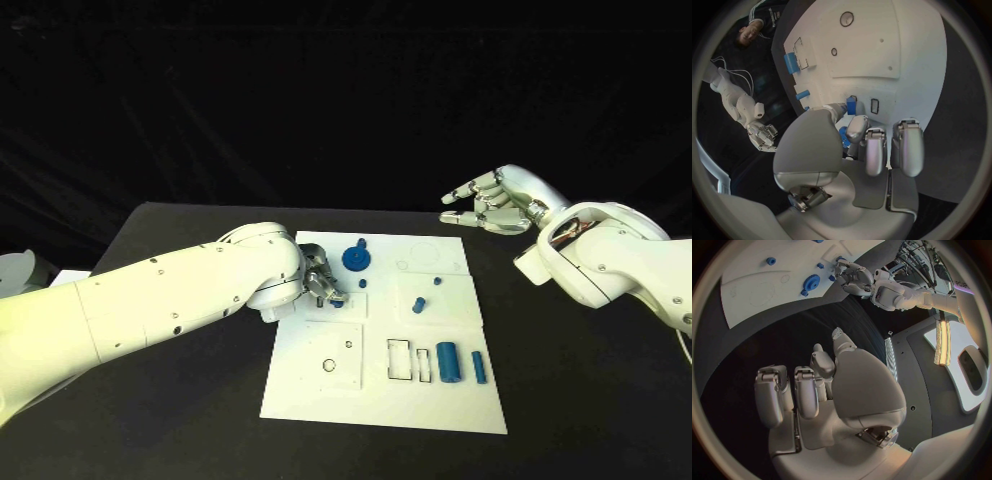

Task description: Assemble the parts on the task board

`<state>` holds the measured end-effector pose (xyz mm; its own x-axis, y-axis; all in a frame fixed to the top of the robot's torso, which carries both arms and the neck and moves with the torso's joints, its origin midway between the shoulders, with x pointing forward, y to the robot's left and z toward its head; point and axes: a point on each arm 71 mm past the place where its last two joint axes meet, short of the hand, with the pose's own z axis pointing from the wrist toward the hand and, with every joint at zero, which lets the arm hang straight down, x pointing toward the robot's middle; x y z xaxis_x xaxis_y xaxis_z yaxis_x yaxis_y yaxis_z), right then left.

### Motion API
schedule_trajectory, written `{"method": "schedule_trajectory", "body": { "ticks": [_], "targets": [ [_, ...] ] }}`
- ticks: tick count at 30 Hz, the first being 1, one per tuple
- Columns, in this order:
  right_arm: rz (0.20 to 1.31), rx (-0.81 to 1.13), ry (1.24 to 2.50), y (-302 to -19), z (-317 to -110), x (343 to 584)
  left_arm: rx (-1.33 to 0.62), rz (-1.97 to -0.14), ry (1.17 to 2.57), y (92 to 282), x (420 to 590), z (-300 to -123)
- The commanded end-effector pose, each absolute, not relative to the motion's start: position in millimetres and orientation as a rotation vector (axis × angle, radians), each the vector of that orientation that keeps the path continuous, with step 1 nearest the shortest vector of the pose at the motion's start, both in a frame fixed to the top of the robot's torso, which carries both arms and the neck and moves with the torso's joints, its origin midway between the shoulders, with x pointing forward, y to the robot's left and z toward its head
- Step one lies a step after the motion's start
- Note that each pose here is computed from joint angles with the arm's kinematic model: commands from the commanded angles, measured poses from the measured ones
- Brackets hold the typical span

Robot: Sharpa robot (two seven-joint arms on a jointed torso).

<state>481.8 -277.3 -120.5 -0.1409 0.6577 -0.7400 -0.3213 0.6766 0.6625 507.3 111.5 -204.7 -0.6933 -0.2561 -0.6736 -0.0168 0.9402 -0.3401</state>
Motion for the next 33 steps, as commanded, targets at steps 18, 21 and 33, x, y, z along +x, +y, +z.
{"method": "schedule_trajectory", "body": {
  "ticks": [18, 21, 33],
  "targets": [
    [0.877, 0.278, 1.496, -276.5, -121.3, 481.3, -0.124, -0.349, 2.329, 115.4, 505.5, -207.2],
    [0.878, 0.277, 1.497, -276.3, -121.3, 481.1, -0.120, -0.348, 2.332, 114.8, 505.4, -207.3],
    [0.880, 0.276, 1.499, -275.7, -121.1, 480.4, -0.078, -0.344, 2.362, 108.3, 503.3, -208.7]
  ]
}}
